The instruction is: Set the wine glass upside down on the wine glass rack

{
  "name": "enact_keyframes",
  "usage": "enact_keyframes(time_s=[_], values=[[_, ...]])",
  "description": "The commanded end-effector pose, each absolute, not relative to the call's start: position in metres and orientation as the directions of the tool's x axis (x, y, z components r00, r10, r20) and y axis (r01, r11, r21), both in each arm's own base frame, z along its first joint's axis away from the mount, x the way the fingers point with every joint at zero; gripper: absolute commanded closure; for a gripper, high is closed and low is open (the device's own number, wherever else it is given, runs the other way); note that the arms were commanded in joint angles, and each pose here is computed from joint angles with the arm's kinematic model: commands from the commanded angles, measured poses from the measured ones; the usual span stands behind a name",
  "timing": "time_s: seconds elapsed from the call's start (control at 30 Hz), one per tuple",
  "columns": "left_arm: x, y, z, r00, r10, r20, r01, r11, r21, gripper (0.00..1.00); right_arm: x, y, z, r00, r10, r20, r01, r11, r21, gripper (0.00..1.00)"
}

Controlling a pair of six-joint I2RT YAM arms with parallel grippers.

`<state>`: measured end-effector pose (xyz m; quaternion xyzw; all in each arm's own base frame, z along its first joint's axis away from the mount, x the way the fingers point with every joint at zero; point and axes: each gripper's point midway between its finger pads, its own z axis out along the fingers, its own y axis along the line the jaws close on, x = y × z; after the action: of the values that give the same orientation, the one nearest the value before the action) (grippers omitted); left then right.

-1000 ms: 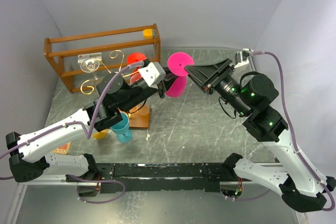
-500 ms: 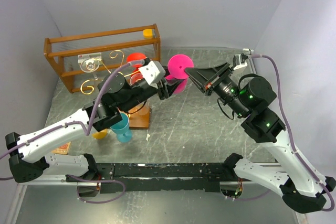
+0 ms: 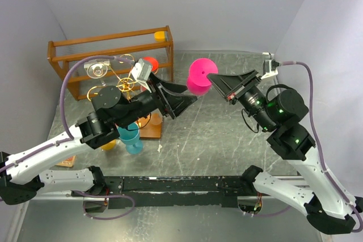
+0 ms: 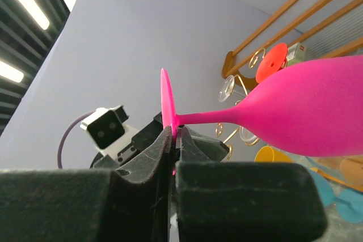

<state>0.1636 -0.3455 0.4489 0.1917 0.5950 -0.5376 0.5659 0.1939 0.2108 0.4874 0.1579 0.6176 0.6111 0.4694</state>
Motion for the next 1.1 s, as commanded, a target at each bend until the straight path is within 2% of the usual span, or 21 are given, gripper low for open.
enact_keyframes(time_s=[0.0,0.17,0.33,0.6,0.87,1.07], values=[[0.154,-0.339,0.474,-0.486,-0.495,-0.72,0.723,0.234,-0.65,0.22,0.186,0.205,0.492,-0.481,0.76,-0.436,-0.439,0.222,0.871,1.0],[0.147,-0.336,0.489,-0.534,-0.534,-0.655,0.703,0.15,-0.695,0.22,0.178,0.212,0.488,-0.514,0.721,-0.466,-0.471,0.217,0.855,1.0],[0.16,-0.329,0.489,-0.536,-0.58,-0.614,0.639,0.197,-0.743,0.25,0.169,0.221,0.484,-0.556,0.679,-0.479,-0.494,0.193,0.847,1.0],[0.166,-0.325,0.489,-0.544,-0.609,-0.577,0.599,0.199,-0.775,0.4,0.165,0.226,0.473,-0.596,0.638,-0.487,-0.479,0.204,0.854,1.0],[0.161,-0.337,0.486,-0.594,-0.575,-0.562,0.589,0.164,-0.791,0.48,0.161,0.231,0.471,-0.614,0.611,-0.499,-0.496,0.193,0.847,1.0],[0.161,-0.341,0.484,-0.607,-0.568,-0.556,0.588,0.15,-0.795,0.67,0.16,0.233,0.467,-0.617,0.593,-0.517,-0.501,0.212,0.839,1.0]])
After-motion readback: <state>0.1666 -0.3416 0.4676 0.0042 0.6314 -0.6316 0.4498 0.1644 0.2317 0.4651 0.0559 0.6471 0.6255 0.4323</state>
